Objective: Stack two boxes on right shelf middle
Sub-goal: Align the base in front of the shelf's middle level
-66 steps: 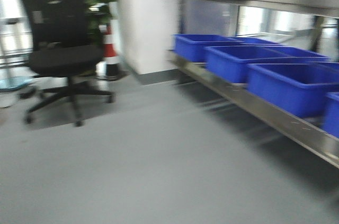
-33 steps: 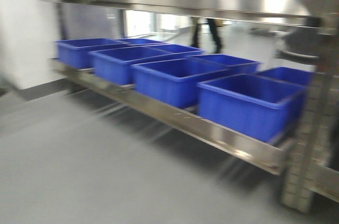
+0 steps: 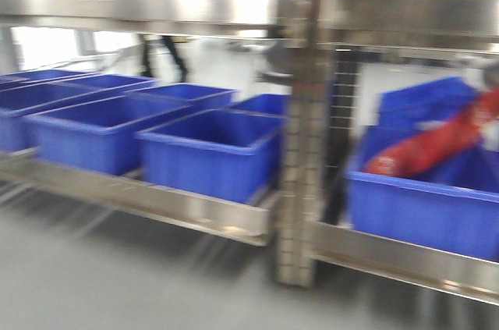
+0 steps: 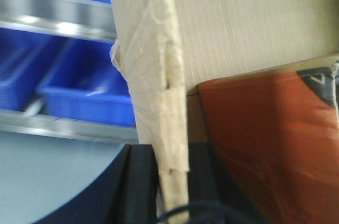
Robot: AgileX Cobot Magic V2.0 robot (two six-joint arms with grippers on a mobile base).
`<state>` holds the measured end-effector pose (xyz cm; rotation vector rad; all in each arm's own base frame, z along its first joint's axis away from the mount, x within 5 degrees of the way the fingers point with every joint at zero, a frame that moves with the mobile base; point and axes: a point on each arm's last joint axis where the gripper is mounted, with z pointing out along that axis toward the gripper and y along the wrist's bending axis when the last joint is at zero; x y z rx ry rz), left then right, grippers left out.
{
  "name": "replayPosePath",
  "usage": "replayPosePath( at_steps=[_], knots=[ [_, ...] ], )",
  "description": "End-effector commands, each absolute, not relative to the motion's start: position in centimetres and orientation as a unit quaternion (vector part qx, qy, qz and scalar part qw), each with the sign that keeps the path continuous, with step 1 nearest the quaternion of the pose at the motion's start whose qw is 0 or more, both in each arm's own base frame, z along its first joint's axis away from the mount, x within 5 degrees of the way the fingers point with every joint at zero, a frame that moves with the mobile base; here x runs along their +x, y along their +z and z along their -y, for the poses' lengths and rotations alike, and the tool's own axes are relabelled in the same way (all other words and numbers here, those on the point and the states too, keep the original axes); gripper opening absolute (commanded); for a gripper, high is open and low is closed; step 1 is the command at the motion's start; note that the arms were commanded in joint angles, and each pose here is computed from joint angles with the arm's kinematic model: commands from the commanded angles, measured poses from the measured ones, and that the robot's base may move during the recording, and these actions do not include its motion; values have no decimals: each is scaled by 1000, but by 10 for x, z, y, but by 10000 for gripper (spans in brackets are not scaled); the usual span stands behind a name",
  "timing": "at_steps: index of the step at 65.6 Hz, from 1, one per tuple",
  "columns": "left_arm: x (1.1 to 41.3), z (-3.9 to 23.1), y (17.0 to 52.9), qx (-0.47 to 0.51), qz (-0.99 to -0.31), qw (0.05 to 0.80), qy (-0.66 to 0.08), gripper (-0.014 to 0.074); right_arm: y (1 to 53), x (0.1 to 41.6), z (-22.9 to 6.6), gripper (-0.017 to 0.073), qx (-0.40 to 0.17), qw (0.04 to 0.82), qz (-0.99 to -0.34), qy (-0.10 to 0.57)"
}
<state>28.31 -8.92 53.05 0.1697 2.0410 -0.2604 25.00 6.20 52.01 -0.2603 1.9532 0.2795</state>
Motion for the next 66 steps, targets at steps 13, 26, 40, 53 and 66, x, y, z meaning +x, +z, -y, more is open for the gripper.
replayPosePath(
  at_steps=[13,26,40,53,66],
  knots=[
    [281,80,541,69,-831,548,-72,-111,533,245,-54,-153,-105,583,-801,87],
    [281,80,541,69,-831,548,-72,-111,533,245,-54,-153,-105,583,-801,87],
    [281,80,541,69,-831,548,-72,-111,533,245,-54,-153,-105,583,-801,87],
    [281,80,541,69,-831,548,-72,-111,533,245,-54,-153,-105,583,-801,87],
    [281,80,541,69,-831,548,-72,-111,533,245,-54,-153,-105,583,-801,87]
  ],
)
